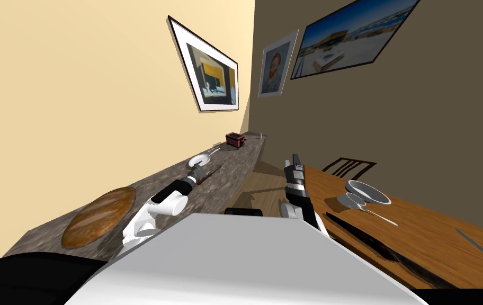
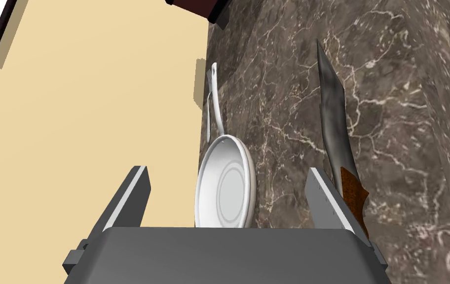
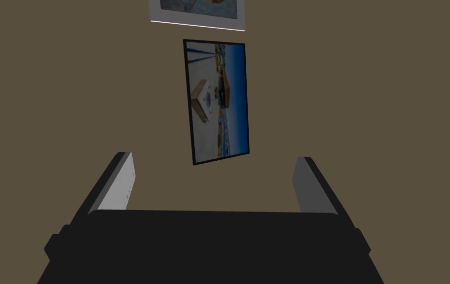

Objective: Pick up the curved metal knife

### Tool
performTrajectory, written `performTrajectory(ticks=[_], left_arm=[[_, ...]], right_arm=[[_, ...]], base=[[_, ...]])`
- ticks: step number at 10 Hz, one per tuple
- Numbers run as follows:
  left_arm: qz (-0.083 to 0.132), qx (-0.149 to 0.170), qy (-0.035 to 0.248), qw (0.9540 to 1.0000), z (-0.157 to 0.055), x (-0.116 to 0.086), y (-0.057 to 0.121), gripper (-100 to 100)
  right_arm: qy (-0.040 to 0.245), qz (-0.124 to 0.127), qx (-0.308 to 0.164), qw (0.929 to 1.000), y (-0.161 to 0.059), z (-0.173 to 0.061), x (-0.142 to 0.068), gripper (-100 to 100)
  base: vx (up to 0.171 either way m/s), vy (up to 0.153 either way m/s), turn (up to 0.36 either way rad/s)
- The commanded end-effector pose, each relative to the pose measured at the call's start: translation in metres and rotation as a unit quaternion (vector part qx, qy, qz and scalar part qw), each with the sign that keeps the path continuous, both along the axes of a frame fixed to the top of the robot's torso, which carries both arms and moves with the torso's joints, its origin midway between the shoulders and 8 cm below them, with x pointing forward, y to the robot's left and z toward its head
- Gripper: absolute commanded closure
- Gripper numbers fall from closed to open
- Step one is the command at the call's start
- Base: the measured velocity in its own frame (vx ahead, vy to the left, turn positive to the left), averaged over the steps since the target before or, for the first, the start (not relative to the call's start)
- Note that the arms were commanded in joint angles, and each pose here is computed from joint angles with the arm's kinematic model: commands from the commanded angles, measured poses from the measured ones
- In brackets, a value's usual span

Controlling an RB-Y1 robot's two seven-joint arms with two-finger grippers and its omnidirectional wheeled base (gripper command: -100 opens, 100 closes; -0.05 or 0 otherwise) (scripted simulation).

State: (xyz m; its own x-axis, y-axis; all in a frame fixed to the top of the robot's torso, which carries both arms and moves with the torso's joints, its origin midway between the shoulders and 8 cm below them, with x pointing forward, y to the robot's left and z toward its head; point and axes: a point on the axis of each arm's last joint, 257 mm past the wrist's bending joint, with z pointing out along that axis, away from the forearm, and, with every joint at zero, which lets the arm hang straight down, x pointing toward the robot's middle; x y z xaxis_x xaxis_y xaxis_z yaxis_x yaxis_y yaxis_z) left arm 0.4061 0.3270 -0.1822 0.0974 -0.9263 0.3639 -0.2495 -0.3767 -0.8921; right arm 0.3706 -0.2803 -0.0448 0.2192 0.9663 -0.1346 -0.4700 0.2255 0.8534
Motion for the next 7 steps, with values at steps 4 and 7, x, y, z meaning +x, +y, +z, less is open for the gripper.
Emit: performTrajectory(ticks=[4,7], left_arm=[[0.013,-0.018,0.065,0.9976,-0.03,-0.008,0.01,-100],[0.022,-0.03,0.107,0.9936,-0.048,-0.015,0.018,-100]], right_arm=[[0.0,0.0,0.0,1.0,0.0,0.0,0.0,0],[0.0,0.0,0.0,1.0,0.0,0.0,0.0,0]], base=[[0.059,-0.031,0.012],[0.059,-0.035,0.016]])
